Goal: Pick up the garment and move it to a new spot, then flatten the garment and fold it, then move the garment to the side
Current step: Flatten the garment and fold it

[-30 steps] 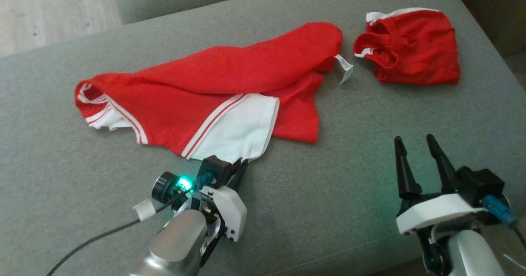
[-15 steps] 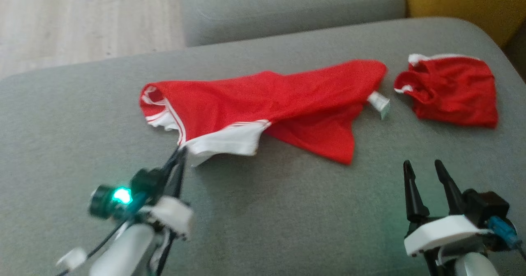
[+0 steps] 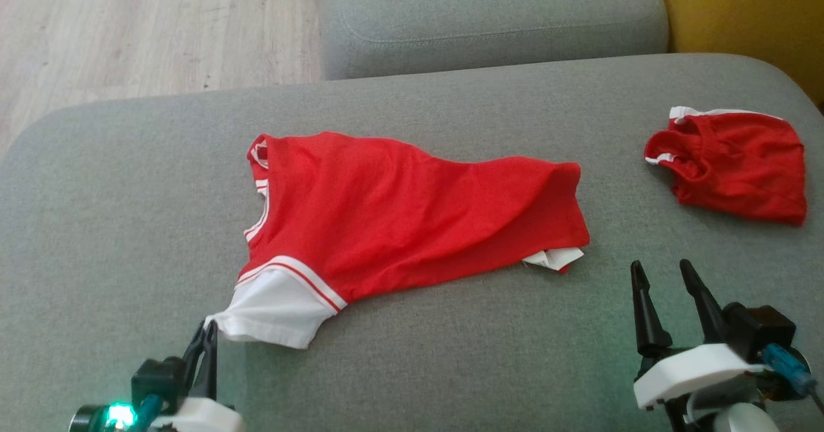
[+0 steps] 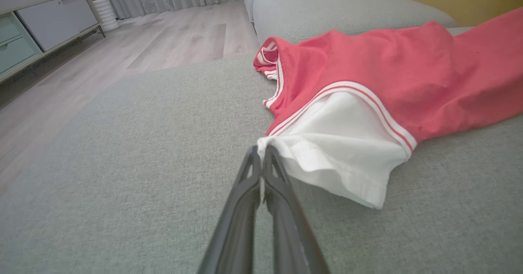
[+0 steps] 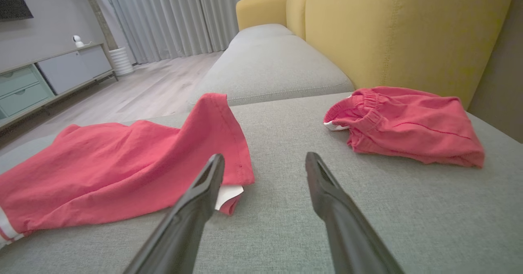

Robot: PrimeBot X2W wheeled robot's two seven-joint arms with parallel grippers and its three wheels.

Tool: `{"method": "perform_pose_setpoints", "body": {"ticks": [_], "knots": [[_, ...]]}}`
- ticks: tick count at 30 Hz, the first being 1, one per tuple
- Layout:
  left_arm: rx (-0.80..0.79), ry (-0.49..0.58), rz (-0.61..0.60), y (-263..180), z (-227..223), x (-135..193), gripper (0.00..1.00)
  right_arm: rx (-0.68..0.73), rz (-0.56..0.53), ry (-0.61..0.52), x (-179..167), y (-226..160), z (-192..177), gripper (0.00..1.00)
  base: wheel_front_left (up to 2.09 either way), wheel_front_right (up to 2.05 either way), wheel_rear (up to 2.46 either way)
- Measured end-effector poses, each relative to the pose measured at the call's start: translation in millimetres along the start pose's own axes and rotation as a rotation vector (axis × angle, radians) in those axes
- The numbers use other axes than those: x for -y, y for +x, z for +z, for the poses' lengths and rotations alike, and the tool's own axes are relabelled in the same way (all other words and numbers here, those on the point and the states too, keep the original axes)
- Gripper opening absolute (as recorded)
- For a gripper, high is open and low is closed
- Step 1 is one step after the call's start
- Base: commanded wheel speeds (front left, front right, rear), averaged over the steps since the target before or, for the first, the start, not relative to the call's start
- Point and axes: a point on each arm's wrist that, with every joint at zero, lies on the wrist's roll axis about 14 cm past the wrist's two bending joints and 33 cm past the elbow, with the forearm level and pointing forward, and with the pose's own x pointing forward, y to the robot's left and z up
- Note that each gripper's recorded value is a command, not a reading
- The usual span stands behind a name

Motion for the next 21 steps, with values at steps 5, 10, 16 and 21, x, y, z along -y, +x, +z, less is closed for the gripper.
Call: {"method": "perform_pose_setpoints", "body": {"ticks": [5, 10, 16, 21], "knots": [[-0.013, -0.028, 0.004, -2, -6, 4, 0.05, -0.011, -0.006, -0.006, 2, -1, -2, 1.00, 0.00, 0.00, 0.00], [0.014, -0.073, 0.000, -2, -3, 14, 1.00, -0.006, -0.007, -0.006, 2, -2, 0, 1.00, 0.00, 0.00, 0.00], [0.061, -0.122, 0.013, -5, 6, 16, 1.00, 0.003, -0.003, -0.008, 2, -1, 3, 1.00, 0.00, 0.00, 0.00], [0.110, -0.158, 0.026, -13, 17, 14, 1.00, 0.013, 0.007, -0.011, -1, 1, 6, 1.00, 0.00, 0.00, 0.00]]}}
